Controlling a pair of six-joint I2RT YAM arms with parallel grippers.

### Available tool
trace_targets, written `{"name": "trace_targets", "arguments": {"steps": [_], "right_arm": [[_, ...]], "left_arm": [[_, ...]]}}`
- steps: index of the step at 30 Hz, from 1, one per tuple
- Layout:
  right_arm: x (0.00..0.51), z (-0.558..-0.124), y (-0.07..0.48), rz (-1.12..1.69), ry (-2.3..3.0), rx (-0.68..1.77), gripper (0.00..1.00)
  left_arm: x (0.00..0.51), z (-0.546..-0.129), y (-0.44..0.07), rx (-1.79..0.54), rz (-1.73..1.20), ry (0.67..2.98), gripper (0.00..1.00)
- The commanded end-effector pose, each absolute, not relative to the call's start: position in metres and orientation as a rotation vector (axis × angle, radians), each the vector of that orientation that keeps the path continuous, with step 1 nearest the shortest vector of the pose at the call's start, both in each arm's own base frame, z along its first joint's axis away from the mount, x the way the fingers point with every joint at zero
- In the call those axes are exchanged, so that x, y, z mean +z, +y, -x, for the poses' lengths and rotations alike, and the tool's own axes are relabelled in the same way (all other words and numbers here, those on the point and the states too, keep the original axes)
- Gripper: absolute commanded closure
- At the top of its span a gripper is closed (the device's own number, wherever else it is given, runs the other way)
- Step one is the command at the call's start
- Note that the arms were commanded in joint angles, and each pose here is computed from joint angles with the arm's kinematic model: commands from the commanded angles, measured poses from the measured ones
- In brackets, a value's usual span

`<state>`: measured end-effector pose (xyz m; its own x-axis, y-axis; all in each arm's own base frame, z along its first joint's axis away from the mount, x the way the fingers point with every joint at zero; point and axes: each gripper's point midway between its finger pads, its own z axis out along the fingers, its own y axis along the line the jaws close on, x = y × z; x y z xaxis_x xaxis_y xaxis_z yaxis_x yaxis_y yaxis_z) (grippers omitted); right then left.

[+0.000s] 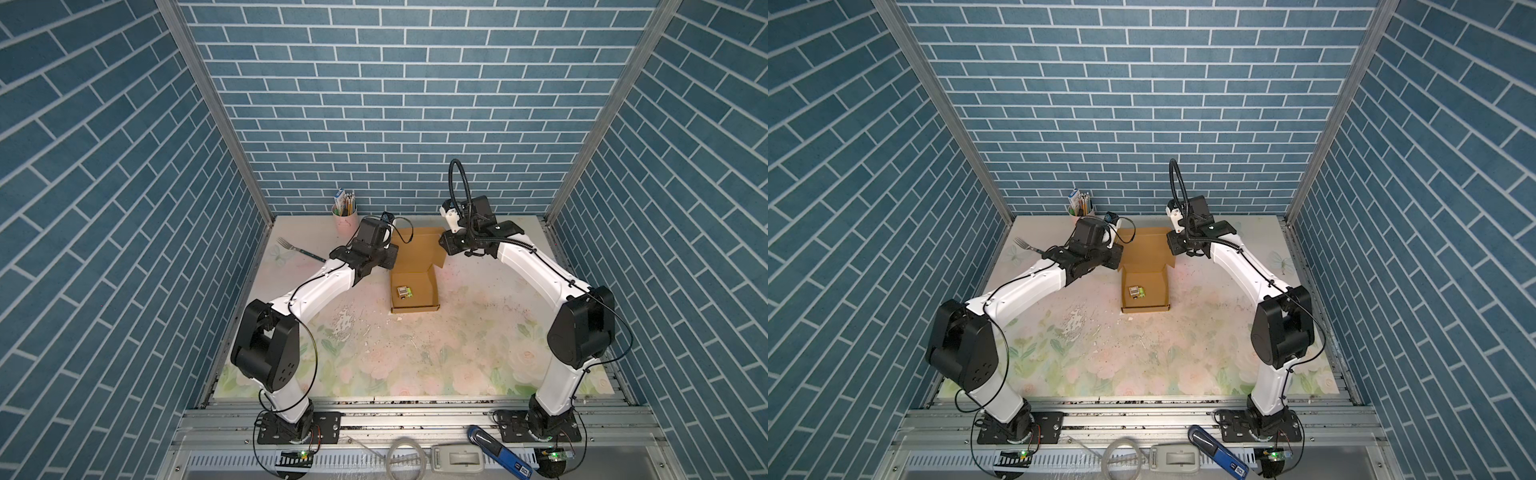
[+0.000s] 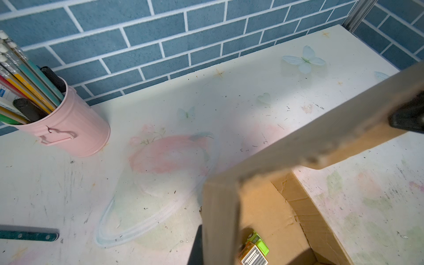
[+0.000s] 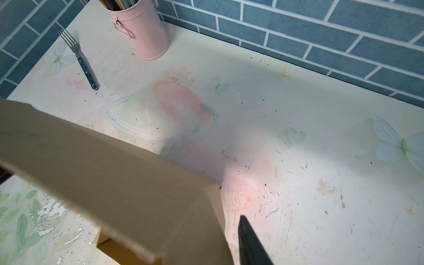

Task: Fold the paper box
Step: 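Fold the lid flap down toward the robot over the box with both grippers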

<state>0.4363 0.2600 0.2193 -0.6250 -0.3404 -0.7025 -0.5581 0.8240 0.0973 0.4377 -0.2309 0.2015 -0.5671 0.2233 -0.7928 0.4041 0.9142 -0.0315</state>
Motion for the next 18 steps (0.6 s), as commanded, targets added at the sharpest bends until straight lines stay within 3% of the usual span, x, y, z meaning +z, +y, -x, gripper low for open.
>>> {"name": "trace_targets", "arguments": {"steps": [1, 8, 18], "right_arm": [[0.220, -0.439, 0.265, 0.690, 2.272, 0.393, 0.75], [0.216, -0.433, 0.270, 0.703, 2.267, 0.389, 0.90], [0.226, -0.425, 0.276, 0.620, 2.237, 0.409, 0.99]], "left_arm": [[0.216, -0.434, -0.231, -0.269, -0.444, 2.151, 1.00], [0.218, -0.436, -0.232, -0.280, -0.419, 2.154, 1.00], [0.219, -0.439, -0.229, -0.288, -0.342, 2.157, 1.00]]}}
